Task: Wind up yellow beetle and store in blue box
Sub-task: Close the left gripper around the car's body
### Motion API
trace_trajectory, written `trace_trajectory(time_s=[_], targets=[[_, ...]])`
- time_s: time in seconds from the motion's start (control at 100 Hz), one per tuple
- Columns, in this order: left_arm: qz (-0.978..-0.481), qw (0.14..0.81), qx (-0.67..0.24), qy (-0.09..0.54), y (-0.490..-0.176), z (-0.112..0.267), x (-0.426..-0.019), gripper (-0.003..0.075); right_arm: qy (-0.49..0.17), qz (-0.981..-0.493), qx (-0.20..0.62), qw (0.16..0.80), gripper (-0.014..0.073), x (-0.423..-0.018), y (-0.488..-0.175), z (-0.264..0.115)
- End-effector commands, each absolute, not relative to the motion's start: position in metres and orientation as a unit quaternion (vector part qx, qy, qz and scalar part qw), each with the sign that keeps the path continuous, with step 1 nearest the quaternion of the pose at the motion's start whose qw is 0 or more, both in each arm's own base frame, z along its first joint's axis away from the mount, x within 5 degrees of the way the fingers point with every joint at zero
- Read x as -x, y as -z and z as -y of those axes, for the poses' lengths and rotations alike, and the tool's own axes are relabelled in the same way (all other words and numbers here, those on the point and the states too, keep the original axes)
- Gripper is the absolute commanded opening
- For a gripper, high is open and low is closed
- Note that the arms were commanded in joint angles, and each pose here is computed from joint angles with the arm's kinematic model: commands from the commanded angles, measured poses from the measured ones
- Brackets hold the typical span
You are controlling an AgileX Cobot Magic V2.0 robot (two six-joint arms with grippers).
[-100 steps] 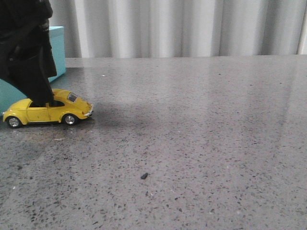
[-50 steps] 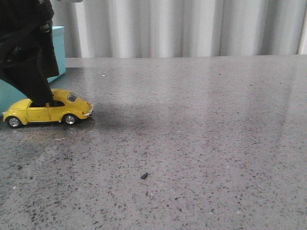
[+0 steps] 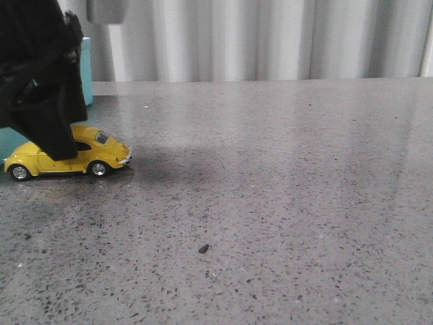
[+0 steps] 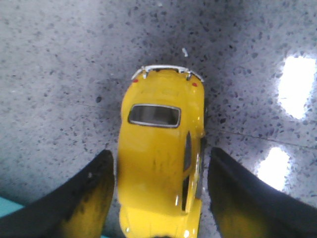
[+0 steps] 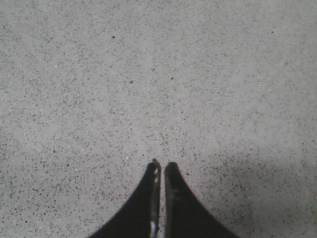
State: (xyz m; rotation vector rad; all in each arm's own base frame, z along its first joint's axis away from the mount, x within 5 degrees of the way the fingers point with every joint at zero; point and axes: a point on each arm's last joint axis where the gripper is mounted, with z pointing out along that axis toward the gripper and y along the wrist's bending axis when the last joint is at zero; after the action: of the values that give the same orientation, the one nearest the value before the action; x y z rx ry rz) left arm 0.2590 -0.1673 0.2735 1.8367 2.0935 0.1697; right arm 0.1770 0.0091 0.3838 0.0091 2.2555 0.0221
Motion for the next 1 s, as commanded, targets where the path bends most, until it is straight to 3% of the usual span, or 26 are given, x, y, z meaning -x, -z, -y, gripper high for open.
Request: trace_trajectory(time_s=[0.0, 0.4, 0.73, 0.85, 0.99], targets=[[-0.730, 0.213, -0.646, -0.064, -0.288, 0.172, -0.261, 0.0388, -0.012, -0.883, -0.002, 0.470, -0.0061, -0.174, -0.398, -0.009], [-0.732, 0.202, -0.648, -0.062, -0.284, 0.173, -0.262, 0.0375, -0.013, -0.884, -0.002, 0.467, -0.0061, -0.174, -0.398, -0.009], [-0.733, 0.198, -0.648, -0.062, -0.284, 0.172, -0.262, 0.0066, -0.013, -0.884, -0.002, 0.467, -0.0061, -0.174, -0.398, -0.009], [-0.732, 0.204, -0.647, -0.063, -0.289, 0.173, -0.263, 0.0019, -0.013, -0.884, -0.002, 0.467, -0.0061, -0.174, -0.398, -0.009], [-0.731, 0.223, -0.642, -0.064, -0.307, 0.176, -0.267, 0.0017, -0.013, -0.884, -0.002, 0.467, -0.0061, -0.174, -0.398, -0.009]])
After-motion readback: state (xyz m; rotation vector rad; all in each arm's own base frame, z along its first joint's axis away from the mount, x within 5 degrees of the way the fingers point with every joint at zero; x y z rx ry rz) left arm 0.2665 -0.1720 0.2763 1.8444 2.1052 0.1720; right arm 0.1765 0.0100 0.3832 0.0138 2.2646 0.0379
